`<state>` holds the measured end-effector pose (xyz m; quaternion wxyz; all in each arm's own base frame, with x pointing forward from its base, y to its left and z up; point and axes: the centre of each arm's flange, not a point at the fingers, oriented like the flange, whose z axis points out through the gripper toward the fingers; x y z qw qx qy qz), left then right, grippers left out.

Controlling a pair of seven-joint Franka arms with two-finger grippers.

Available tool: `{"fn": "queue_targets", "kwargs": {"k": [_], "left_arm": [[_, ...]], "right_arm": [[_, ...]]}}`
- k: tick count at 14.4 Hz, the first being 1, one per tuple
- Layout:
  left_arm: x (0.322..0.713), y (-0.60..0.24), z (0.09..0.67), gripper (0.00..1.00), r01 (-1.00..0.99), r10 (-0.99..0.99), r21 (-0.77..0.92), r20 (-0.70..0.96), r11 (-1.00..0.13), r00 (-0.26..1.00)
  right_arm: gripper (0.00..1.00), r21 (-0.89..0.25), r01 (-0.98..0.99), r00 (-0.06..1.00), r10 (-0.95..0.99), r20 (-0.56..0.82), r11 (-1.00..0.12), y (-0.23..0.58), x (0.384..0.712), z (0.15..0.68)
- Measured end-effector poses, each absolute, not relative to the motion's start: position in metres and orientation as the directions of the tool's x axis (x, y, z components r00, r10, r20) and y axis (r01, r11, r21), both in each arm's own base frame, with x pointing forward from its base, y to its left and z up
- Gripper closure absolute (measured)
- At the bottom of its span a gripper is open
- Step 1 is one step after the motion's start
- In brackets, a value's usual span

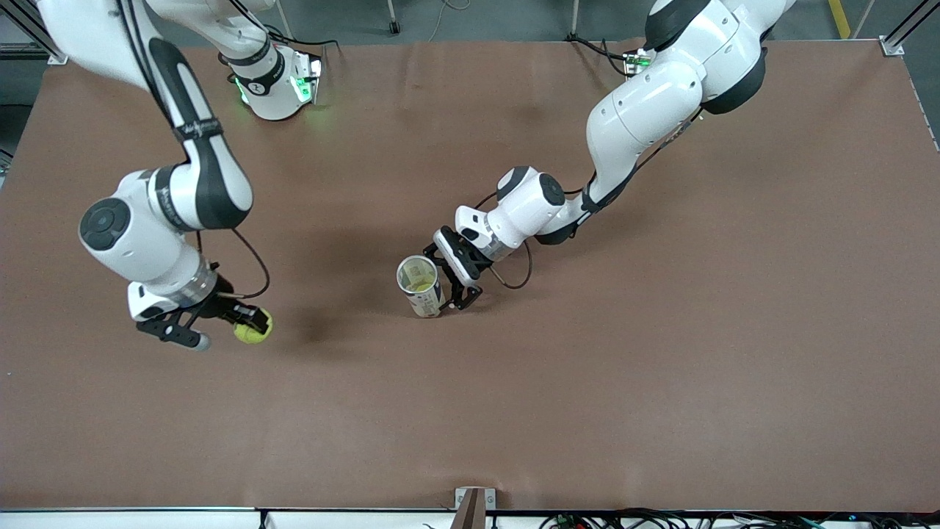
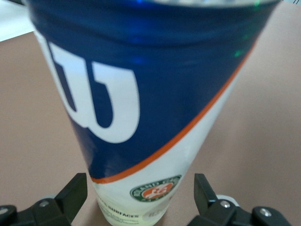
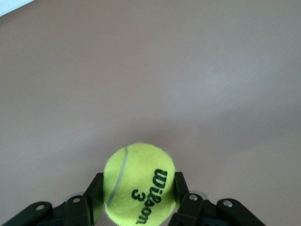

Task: Insert tennis ball vertically with right arm
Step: 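Carry the second ball with the right gripper over the can rim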

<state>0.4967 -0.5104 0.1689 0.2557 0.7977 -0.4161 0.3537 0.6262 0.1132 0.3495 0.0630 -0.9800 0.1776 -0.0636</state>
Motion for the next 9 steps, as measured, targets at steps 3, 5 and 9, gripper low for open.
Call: {"fn": "queue_targets", "kwargs": {"k": [3, 5, 9], "left_arm": [[0.496, -0.511, 0.169, 0.0, -0.845, -0.484, 0.114, 0.777, -0.522, 0.403], [0.496, -0.511, 0.169, 0.0, -0.845, -0.484, 0.114, 0.777, -0.522, 0.403], [0.496, -0.51, 0.168, 0.0, -0.845, -0.484, 0.114, 0.776, -0.522, 0.404]], "right_arm": [[0.37, -0.15, -0.424, 0.899, -0.435, 0.05, -0.893, 0.172, 0.613, 0.374], [0.37, -0.144, -0.473, 0.877, -0.48, 0.017, -0.869, 0.205, 0.609, 0.394], [0.37, -0.151, -0.553, 0.83, -0.558, -0.012, -0.819, 0.261, 0.598, 0.431]]}}
